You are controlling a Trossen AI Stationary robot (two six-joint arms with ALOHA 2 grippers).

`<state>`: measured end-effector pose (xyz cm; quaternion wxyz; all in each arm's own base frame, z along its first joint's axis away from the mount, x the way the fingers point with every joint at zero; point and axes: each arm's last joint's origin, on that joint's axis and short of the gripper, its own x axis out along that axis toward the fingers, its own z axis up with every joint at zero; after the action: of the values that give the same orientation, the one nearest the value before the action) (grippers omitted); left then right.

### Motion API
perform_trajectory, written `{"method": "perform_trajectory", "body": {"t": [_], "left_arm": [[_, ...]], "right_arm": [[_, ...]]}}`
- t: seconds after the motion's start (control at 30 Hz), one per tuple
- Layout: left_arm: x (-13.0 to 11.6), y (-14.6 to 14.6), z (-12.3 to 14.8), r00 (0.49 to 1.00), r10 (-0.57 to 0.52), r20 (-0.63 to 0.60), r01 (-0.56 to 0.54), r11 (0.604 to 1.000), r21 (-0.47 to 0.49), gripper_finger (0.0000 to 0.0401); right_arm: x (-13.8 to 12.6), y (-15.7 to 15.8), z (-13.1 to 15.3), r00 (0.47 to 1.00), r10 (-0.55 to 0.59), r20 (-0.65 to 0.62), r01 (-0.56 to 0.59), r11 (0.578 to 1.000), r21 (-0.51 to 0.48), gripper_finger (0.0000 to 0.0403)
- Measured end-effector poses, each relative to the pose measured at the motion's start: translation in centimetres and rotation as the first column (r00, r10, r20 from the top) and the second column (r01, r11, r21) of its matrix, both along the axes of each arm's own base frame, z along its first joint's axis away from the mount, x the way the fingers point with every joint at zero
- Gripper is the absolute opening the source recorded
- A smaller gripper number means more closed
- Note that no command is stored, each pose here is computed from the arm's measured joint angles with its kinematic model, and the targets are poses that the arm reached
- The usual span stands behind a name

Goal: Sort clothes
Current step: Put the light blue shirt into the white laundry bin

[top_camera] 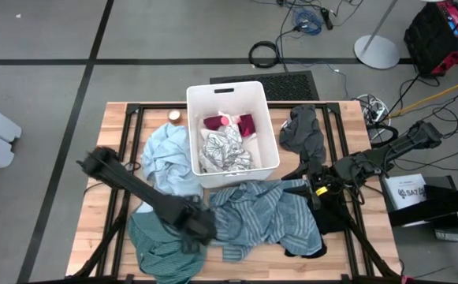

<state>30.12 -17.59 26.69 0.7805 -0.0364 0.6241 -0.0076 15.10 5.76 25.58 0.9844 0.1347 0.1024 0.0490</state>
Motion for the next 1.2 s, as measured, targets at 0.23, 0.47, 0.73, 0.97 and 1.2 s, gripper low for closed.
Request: {"method": "perform_trajectory", "body": {"t": [0.23,0.47,0.73,0.97,1.2], "left_arm": [[-6.5,3.6,8.6,0.916,0.229,0.328,-0.257,0.965,0.044,0.0182],[-13.2,8.4,11.8,0.821,0.425,0.381,-0.506,0.851,0.142,0.0182],[-14.9,10.2,6.4,0.83,0.491,0.263,-0.544,0.816,0.194,0.0182],[-16.4,12.0,-0.6,0.761,0.625,0.172,-0.648,0.718,0.256,0.0182],[-16.4,13.1,-5.2,0.767,0.626,0.144,-0.64,0.73,0.239,0.0182]], "right_arm": [[0.0,0.0,0.0,1.0,0.0,-0.003,-0.001,1.0,-0.006,0.0183],[0.0,0.0,-0.1,1.0,0.001,-0.011,-0.001,1.0,-0.012,0.0183],[-0.1,0.0,-0.3,1.0,-0.002,-0.026,0.001,1.0,-0.024,0.0183],[-0.1,0.0,-0.3,1.0,-0.002,-0.027,0.002,1.0,-0.024,0.0183],[-0.1,0.0,-0.3,1.0,-0.003,-0.028,0.002,1.0,-0.021,0.0183]]}}
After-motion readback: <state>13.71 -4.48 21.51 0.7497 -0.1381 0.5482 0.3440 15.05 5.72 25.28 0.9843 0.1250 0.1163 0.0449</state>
